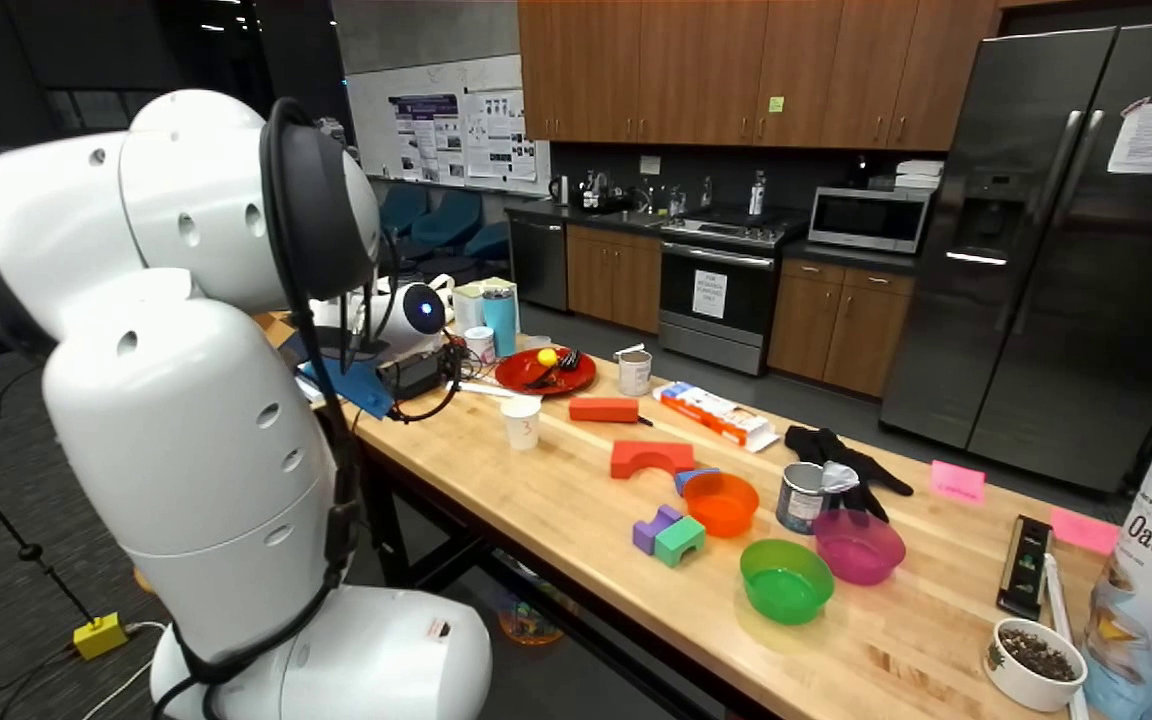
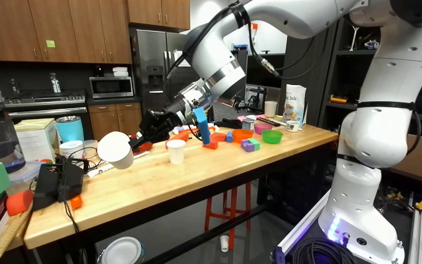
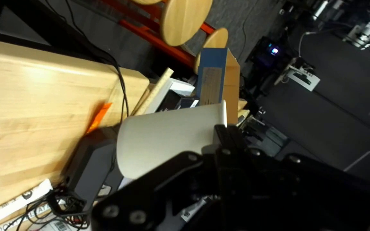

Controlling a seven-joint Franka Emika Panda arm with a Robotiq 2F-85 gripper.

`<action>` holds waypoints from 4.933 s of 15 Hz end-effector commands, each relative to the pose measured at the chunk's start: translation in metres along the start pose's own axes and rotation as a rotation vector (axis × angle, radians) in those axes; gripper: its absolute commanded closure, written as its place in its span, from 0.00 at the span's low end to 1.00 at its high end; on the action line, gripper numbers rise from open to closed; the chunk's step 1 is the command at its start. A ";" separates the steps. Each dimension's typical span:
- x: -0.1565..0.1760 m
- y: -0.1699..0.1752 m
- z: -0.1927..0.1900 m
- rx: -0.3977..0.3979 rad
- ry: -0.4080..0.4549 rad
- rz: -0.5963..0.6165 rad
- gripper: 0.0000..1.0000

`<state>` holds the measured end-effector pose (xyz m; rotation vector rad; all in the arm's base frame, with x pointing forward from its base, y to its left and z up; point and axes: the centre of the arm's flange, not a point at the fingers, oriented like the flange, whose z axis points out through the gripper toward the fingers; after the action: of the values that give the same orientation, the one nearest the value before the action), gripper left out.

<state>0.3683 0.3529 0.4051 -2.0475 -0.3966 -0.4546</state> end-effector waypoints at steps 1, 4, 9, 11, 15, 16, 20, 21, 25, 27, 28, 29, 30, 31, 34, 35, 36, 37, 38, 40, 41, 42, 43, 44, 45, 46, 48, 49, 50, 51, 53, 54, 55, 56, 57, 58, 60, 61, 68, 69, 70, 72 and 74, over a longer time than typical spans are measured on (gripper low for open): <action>0.000 0.029 -0.001 0.095 0.106 -0.055 0.99; 0.005 0.052 -0.001 0.166 0.188 -0.156 0.99; 0.012 0.090 0.005 0.279 0.268 -0.330 0.99; 0.009 0.101 0.012 0.334 0.286 -0.358 0.99; 0.001 0.115 0.026 0.418 0.307 -0.389 0.99; 0.000 0.116 0.027 0.425 0.311 -0.389 0.99; -0.001 0.114 0.026 0.420 0.308 -0.394 0.99; -0.001 0.111 0.025 0.419 0.306 -0.397 0.99; 0.000 0.110 0.023 0.415 0.302 -0.396 0.67; 0.000 0.110 0.022 0.413 0.300 -0.396 0.54; 0.000 0.109 0.021 0.410 0.302 -0.394 0.48; 0.000 0.109 0.020 0.406 0.301 -0.391 0.40; -0.001 0.108 0.020 0.403 0.300 -0.389 0.34; -0.001 0.107 0.020 0.400 0.298 -0.387 0.27; 0.001 0.105 0.019 0.389 0.295 -0.388 0.07; 0.002 0.105 0.018 0.385 0.292 -0.391 0.01; 0.003 0.104 0.016 0.374 0.286 -0.395 0.00; 0.005 0.102 0.012 0.346 0.271 -0.403 0.00; 0.007 0.099 0.008 0.313 0.257 -0.417 0.00; 0.013 0.086 -0.006 0.203 0.202 -0.451 0.00; 0.016 0.075 -0.014 0.151 0.178 -0.468 0.00; 0.019 0.062 -0.022 0.101 0.153 -0.482 0.00; 0.022 0.050 -0.028 0.048 0.129 -0.496 0.00; 0.025 0.035 -0.034 -0.005 0.104 -0.513 0.00; 0.028 0.020 -0.039 -0.061 0.081 -0.528 0.00; 0.029 0.005 -0.043 -0.117 0.057 -0.537 0.00; 0.026 -0.026 -0.045 -0.230 0.013 -0.550 0.00; 0.024 -0.040 -0.043 -0.284 -0.007 -0.564 0.00; 0.021 -0.053 -0.039 -0.333 -0.029 -0.583 0.00; 0.018 -0.064 -0.033 -0.375 -0.054 -0.611 0.00; 0.010 -0.080 -0.017 -0.437 -0.119 -0.669 0.00; 0.004 -0.082 -0.009 -0.459 -0.159 -0.693 0.00; -0.003 -0.082 -0.001 -0.477 -0.206 -0.717 0.00; -0.009 -0.080 0.004 -0.498 -0.254 -0.742 0.00; -0.014 -0.078 0.007 -0.521 -0.304 -0.765 0.00; -0.017 -0.076 0.009 -0.544 -0.359 -0.782 0.00; -0.017 -0.079 0.010 -0.604 -0.482 -0.807 0.00; -0.015 -0.084 0.009 -0.644 -0.540 -0.820 0.00; 0.009 -0.118 -0.009 -0.909 -0.920 -0.827 0.00; 0.017 -0.111 -0.017 -0.925 -0.963 -0.790 0.00; 0.028 -0.100 -0.029 -0.937 -0.987 -0.749 0.00; 0.055 -0.075 -0.048 -0.945 -1.012 -0.706 0.00; 0.081 -0.046 -0.058 -0.963 -0.995 -0.725 0.00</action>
<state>0.3620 0.3472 0.5020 -2.9400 -1.8254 0.0354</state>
